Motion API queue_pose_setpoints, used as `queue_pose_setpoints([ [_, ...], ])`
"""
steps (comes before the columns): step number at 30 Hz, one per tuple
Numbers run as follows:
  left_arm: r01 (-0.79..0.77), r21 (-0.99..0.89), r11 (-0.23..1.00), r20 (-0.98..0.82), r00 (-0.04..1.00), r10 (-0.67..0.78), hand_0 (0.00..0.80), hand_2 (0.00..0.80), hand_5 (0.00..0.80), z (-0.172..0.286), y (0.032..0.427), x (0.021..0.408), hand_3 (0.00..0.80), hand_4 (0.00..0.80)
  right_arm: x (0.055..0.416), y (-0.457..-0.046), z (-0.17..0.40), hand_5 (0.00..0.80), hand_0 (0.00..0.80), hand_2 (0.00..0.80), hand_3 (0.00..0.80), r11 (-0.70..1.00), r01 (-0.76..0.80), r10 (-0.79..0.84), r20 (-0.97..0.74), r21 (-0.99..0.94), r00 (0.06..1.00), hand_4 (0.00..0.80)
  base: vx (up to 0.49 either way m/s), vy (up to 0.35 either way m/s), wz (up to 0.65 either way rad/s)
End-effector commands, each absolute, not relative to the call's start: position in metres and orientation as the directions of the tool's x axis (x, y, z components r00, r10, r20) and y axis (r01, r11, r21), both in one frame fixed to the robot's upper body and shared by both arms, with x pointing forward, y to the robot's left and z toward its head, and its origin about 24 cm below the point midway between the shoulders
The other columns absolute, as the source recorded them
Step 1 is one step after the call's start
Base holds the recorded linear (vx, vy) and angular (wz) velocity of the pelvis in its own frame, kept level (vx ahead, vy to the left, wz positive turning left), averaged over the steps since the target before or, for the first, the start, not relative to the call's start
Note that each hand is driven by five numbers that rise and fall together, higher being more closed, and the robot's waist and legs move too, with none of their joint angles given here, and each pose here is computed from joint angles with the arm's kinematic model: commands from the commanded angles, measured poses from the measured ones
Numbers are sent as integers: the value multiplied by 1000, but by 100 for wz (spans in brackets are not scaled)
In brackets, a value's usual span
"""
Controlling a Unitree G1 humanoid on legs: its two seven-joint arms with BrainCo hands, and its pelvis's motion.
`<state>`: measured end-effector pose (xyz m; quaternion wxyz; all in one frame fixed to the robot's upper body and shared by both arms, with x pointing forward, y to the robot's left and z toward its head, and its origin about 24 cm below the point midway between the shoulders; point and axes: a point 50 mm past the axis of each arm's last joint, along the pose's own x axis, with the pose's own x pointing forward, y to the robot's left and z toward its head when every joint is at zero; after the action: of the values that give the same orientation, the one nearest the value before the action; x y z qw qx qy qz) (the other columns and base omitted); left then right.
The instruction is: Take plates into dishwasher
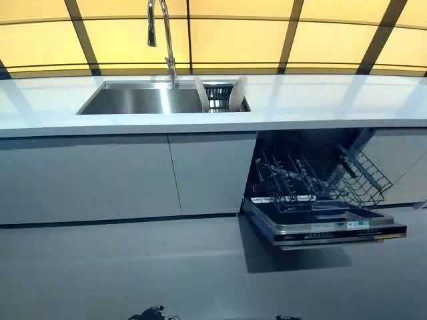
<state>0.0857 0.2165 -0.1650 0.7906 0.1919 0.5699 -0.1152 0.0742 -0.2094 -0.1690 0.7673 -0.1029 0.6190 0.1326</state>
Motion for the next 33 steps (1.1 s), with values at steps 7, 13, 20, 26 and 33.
queue_pose_setpoints([
  [7,397,184,899,-933,358,33,0,0,0,-163,211,106,0,0,87,-201,-168,0,0,0,0,922,-385,129,-967,37,217,0,0,0,0],
  [13,416,199,887,-939,341,51,0,0,0,-163,216,102,0,0,126,-178,-151,0,0,0,0,867,-438,413,-834,237,366,0,1,-5,0],
  [20,422,212,882,-938,340,63,0,0,0,-164,222,87,0,0,221,-120,-39,0,0,0,0,652,-620,746,-223,436,628,0,11,15,0],
  [26,378,197,905,-937,343,60,0,0,0,-166,215,82,0,0,263,-101,91,0,0,0,0,547,-754,642,397,363,657,0,28,158,-9],
  [33,379,217,899,-932,355,75,0,0,0,-164,224,85,0,0,301,-133,182,0,0,0,0,719,-651,400,619,245,676,0,23,188,-3],
])
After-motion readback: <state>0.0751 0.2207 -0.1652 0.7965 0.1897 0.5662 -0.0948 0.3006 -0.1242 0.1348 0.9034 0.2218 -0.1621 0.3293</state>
